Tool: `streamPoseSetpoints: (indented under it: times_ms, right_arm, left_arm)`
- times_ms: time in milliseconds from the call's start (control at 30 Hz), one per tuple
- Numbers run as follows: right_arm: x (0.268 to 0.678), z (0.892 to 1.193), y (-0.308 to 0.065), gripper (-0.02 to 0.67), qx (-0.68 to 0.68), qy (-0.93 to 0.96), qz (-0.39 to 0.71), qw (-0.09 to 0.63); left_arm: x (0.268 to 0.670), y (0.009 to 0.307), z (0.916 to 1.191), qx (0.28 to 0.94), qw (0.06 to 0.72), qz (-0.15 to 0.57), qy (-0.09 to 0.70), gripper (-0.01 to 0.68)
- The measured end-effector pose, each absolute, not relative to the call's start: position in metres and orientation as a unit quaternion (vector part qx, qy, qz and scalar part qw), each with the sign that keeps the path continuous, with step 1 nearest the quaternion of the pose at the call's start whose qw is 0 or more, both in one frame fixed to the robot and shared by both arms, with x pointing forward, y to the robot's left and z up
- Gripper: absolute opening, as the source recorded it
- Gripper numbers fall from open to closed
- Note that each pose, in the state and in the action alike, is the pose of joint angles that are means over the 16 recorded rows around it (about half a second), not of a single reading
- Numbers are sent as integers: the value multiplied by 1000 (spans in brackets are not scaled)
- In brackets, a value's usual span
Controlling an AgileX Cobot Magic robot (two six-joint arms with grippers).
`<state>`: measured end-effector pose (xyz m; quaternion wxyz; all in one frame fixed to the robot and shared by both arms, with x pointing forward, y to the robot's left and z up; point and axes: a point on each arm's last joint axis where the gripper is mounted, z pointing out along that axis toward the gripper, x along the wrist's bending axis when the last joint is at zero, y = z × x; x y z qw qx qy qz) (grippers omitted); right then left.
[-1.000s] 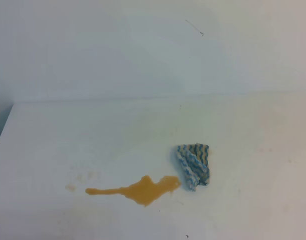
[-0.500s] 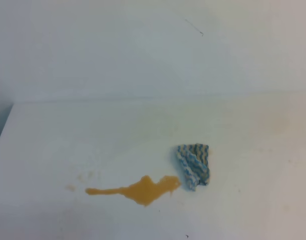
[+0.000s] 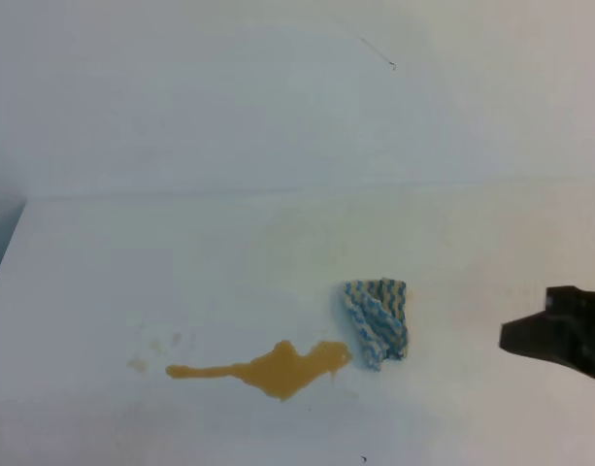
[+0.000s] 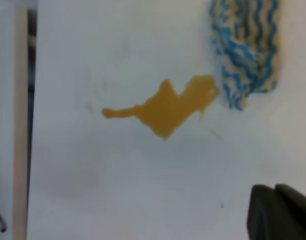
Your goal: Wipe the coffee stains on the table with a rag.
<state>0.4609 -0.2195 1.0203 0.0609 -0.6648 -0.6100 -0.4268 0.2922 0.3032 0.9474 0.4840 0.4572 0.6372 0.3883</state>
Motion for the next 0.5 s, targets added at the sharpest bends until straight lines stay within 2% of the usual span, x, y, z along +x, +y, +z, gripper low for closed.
streamPoseSetpoints:
  times_ms: [233,500]
  right_arm:
    - [497,1011,-179,89,-603,-672,-424,72]
    - [527,1018,-129,249,-532,-738,-415,23]
  left_arm:
    - [292,303,947,457,484,388,637,0]
    - [292,303,947,457,484,388,637,-1]
